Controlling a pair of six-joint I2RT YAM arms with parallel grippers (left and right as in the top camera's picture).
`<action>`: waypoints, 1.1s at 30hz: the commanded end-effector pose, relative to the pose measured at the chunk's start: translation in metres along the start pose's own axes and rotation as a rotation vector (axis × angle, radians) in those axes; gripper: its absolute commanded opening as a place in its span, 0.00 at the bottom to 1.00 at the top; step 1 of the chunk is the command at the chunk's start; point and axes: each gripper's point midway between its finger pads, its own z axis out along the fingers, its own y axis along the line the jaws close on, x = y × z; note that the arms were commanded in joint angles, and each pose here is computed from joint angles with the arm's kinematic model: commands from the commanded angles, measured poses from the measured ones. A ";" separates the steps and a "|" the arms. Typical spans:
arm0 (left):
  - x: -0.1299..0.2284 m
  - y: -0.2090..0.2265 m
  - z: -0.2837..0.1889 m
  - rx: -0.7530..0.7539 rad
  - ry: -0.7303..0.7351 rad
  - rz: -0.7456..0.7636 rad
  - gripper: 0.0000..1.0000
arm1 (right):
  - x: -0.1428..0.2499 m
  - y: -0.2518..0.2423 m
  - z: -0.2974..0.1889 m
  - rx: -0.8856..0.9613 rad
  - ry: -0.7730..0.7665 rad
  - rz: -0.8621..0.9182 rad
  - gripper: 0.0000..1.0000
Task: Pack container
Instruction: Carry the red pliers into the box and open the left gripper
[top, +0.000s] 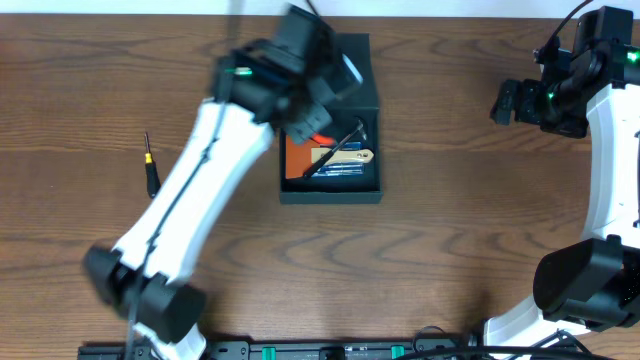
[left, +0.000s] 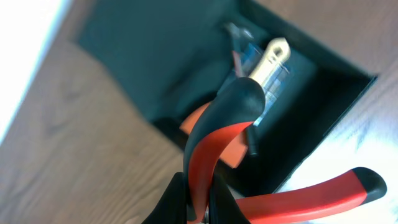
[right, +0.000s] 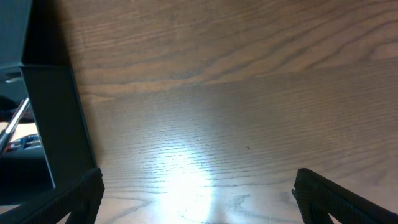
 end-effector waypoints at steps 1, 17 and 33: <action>0.009 -0.014 0.045 0.056 0.100 0.058 0.06 | -0.002 0.002 -0.004 -0.009 -0.014 0.016 0.99; 0.024 0.002 0.147 0.025 0.223 -0.038 0.06 | -0.002 0.002 -0.004 -0.009 -0.013 0.016 0.99; 0.033 0.061 0.047 -0.245 0.234 -0.204 0.65 | -0.002 0.002 -0.004 -0.009 -0.013 0.016 0.99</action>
